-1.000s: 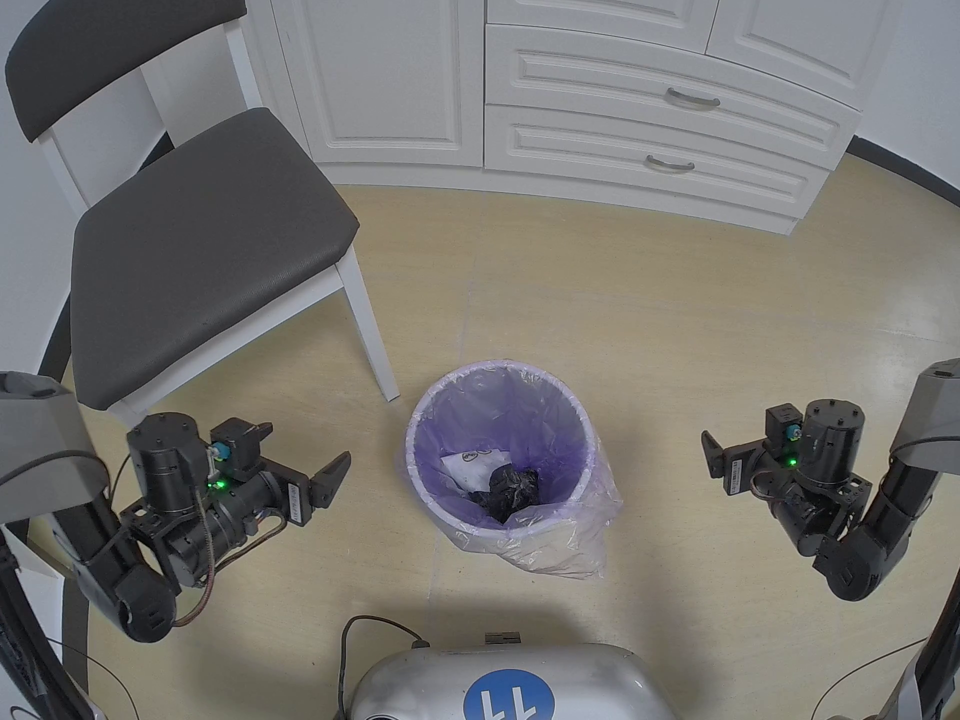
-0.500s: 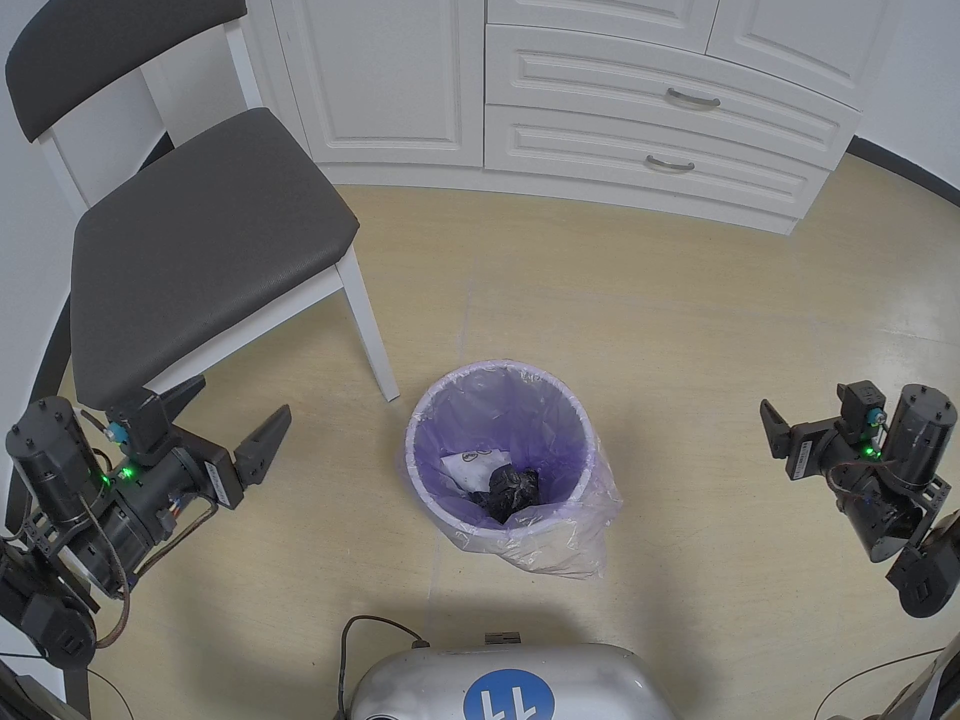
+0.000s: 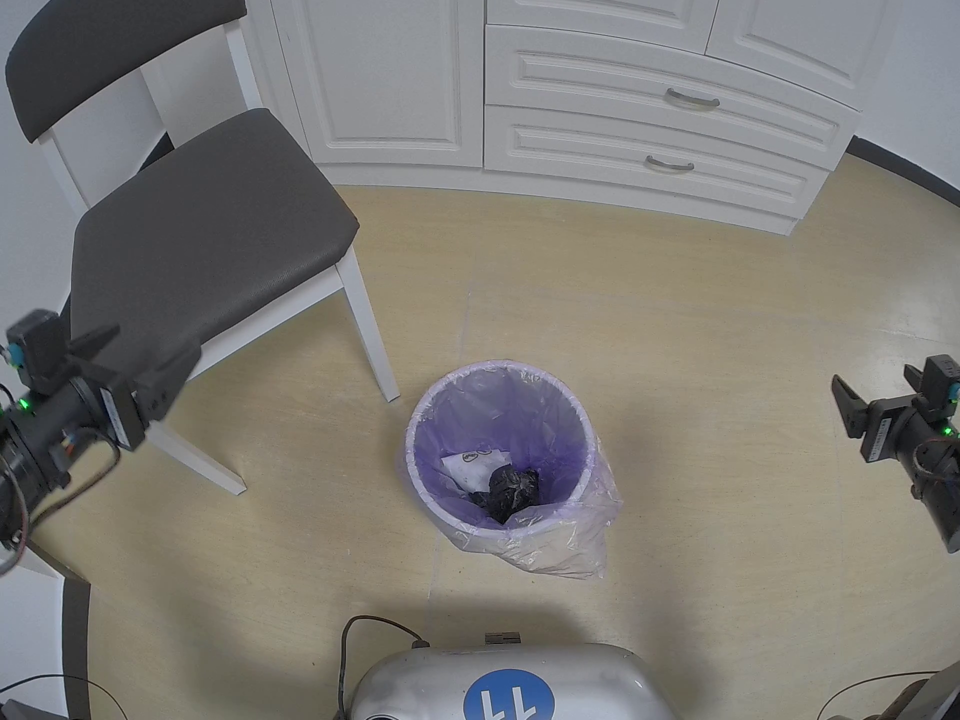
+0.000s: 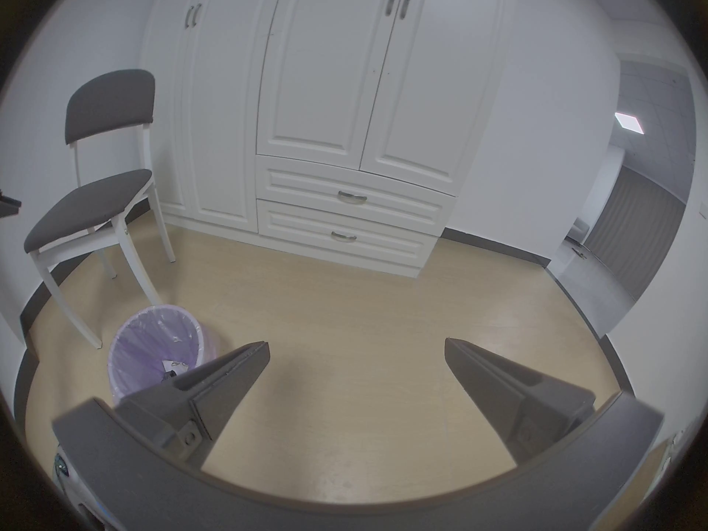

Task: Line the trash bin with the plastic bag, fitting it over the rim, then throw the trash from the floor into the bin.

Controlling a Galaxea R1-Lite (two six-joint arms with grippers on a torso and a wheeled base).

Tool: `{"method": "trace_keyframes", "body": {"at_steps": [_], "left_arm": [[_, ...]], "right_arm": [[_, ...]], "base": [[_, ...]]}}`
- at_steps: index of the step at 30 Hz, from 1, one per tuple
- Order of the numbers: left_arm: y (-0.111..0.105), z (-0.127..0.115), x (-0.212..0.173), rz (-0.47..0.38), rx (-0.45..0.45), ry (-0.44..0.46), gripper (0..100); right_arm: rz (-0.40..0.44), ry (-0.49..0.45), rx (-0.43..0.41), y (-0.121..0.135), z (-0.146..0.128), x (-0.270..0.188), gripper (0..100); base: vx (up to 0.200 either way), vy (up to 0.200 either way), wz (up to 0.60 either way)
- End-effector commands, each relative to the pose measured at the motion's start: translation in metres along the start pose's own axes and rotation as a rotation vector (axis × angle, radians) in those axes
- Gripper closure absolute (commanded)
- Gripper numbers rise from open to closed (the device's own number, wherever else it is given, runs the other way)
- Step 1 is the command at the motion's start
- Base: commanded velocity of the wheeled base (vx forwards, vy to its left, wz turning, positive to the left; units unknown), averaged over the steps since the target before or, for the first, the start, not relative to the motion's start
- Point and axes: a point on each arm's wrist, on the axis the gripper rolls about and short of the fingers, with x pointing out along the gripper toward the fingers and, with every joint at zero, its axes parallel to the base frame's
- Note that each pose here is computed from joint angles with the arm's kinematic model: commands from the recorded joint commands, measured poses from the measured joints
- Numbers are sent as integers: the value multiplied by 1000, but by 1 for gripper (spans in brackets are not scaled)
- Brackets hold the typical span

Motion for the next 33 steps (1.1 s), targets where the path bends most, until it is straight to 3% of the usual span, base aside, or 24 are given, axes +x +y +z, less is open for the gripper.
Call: {"method": "trace_keyframes", "body": {"at_steps": [1, 6, 12, 16, 21, 26, 33], "left_arm": [[21, 62, -51, 148, 1, -211, 0], [23, 70, -81, 200, -1, -257, 0], [15, 68, -125, 206, 2, -300, 0], [13, 68, -138, 216, 4, -325, 0], [12, 75, -154, 291, 0, -383, 0], [9, 83, -171, 301, 7, -457, 0], [2, 75, -207, 304, 14, -535, 0]], "right_arm": [[-81, -149, 89, -33, 39, -43, 0], [-135, -178, 102, -47, 45, -64, 0], [-220, -289, 136, -62, 55, -91, 0], [-227, -347, 154, -66, 57, -106, 0], [-238, -446, 188, -73, 60, -132, 0], [-235, -518, 216, -77, 59, -151, 0], [-240, -613, 255, -82, 50, -179, 0]], "base": [[0, 0, 0], [0, 0, 0], [0, 0, 0], [0, 0, 0], [0, 0, 0], [0, 0, 0], [0, 0, 0]]}}
